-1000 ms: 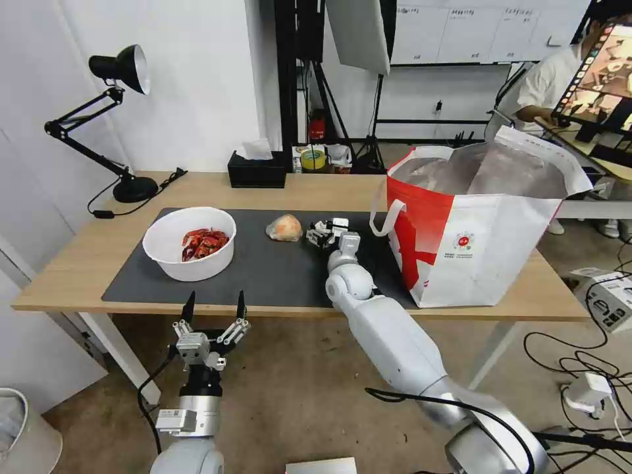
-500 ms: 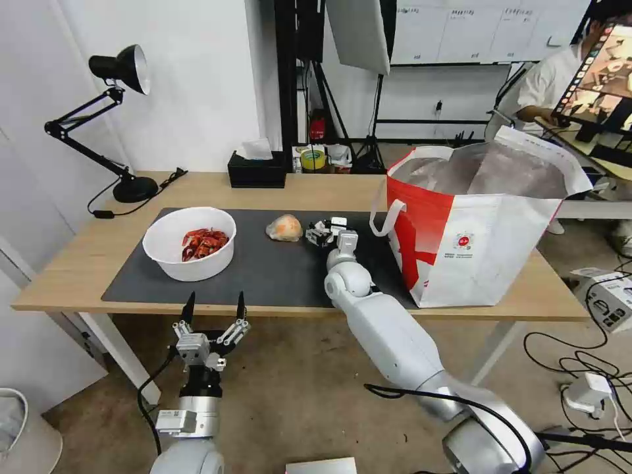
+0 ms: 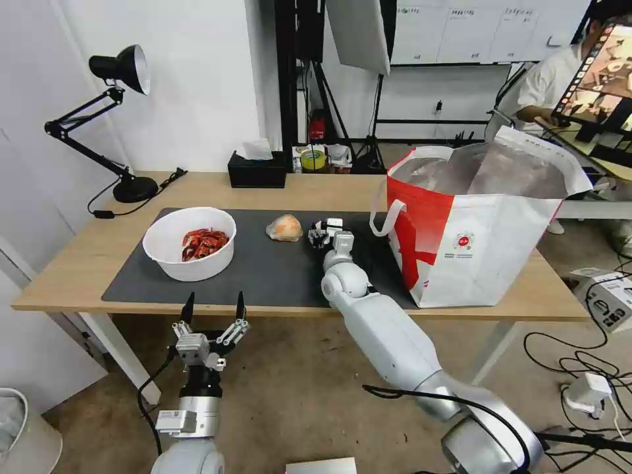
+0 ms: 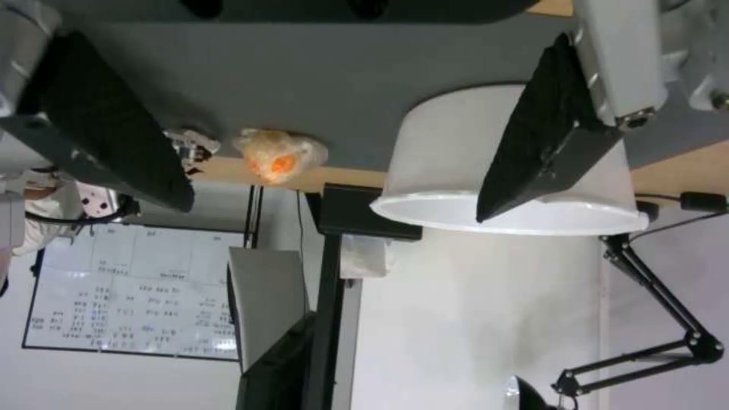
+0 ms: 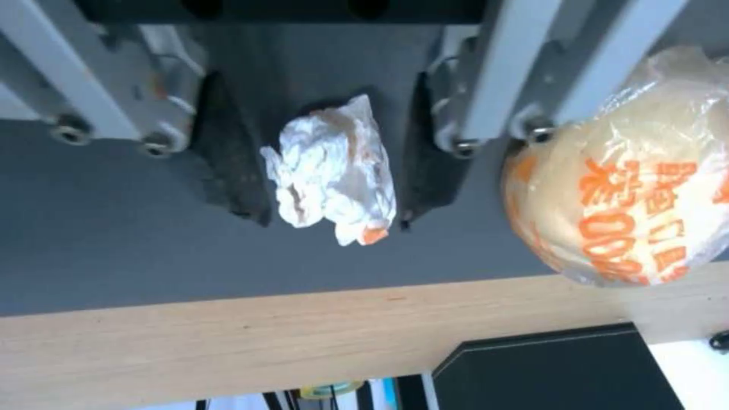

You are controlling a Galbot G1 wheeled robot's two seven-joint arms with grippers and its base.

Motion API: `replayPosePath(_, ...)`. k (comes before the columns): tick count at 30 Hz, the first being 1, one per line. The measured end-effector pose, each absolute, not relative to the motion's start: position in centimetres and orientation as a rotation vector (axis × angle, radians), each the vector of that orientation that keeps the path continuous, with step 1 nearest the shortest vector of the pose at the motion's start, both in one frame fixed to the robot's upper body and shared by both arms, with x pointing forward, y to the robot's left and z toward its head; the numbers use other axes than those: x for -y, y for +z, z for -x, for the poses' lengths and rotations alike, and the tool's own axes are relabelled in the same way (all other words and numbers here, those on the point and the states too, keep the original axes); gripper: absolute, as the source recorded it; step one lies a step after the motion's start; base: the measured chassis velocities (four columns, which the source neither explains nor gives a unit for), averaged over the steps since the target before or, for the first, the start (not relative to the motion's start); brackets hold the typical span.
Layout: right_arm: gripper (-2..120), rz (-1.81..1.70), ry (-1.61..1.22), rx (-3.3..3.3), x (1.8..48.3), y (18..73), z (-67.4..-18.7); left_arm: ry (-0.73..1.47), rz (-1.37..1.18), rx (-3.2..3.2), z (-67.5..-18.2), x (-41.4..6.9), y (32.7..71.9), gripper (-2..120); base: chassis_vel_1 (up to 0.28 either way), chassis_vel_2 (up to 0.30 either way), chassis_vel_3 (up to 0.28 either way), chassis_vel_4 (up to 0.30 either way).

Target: Pick up the trash from the table and place it into the takeout bag.

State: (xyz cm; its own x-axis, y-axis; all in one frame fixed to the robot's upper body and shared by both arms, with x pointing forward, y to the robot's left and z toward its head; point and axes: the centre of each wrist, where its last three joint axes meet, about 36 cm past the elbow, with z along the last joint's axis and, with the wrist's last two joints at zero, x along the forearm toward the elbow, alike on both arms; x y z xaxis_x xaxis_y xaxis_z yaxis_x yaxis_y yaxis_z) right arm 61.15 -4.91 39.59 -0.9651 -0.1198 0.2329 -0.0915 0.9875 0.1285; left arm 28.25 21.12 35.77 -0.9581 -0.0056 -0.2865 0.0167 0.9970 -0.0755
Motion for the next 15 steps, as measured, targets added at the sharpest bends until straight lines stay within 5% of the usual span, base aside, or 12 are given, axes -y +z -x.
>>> replayPosePath(10,2,-0.140,-0.182,2.882,5.24,39.16,-61.03,-0.110,-0.001,-2.838,-28.33,-21.15,35.53,100,0.000,0.000,0.000,0.000)
replayPosePath(15,0,-0.138,-0.183,2.882,5.26,39.13,-61.04,-0.105,0.002,-2.836,-28.42,-21.24,35.53,100,0.000,0.000,0.000,0.000)
